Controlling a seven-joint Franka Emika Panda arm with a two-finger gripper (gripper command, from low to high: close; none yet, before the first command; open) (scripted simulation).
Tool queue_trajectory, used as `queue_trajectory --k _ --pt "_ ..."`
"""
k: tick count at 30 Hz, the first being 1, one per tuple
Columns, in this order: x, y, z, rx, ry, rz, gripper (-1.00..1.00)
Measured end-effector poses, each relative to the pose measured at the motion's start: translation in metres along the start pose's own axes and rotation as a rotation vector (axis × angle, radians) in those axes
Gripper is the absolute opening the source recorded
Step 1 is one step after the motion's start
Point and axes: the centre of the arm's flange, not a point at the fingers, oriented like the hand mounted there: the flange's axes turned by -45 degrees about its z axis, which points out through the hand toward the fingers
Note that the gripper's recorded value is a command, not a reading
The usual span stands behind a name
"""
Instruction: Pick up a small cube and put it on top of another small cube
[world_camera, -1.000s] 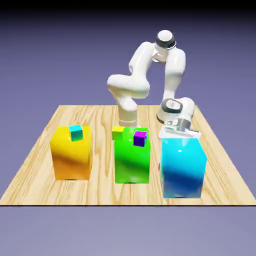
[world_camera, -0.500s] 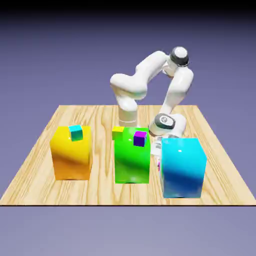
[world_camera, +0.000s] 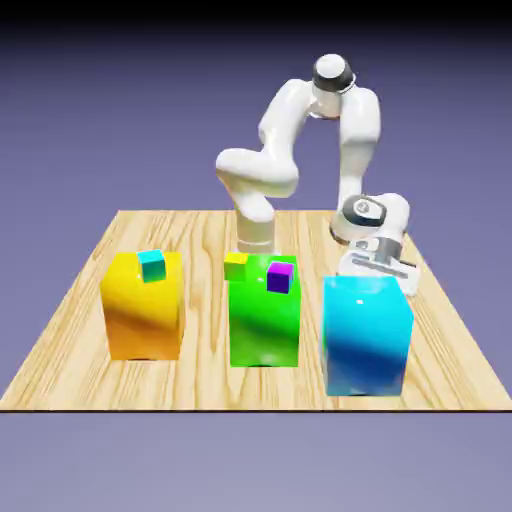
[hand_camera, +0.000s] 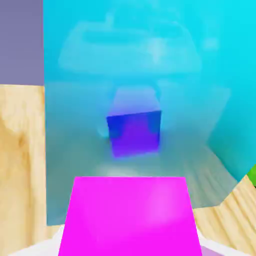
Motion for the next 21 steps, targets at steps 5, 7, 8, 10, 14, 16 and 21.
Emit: queue_trajectory --k 5,7,8,10,14,16,21 --pt "0.08 -0.03 -0.04 0.005 0.003 -0.128 -1.0" --pt "0.113 -0.023 -0.031 -0.054 -0.014 -0.072 -1.0" --pt "0.129 -0.014 -0.021 -0.097 -0.028 -0.019 -1.0" --pt "0.159 0.005 0.0 -0.183 -0.055 0.086 -1.0" --pt "0.214 0.052 0.038 -0.355 -0.108 0.294 -1.0" --pt "0.238 0.081 0.056 -0.441 -0.134 0.397 -1.0" --pt "0.28 0.156 0.096 -0.656 -0.191 0.653 -1.0"
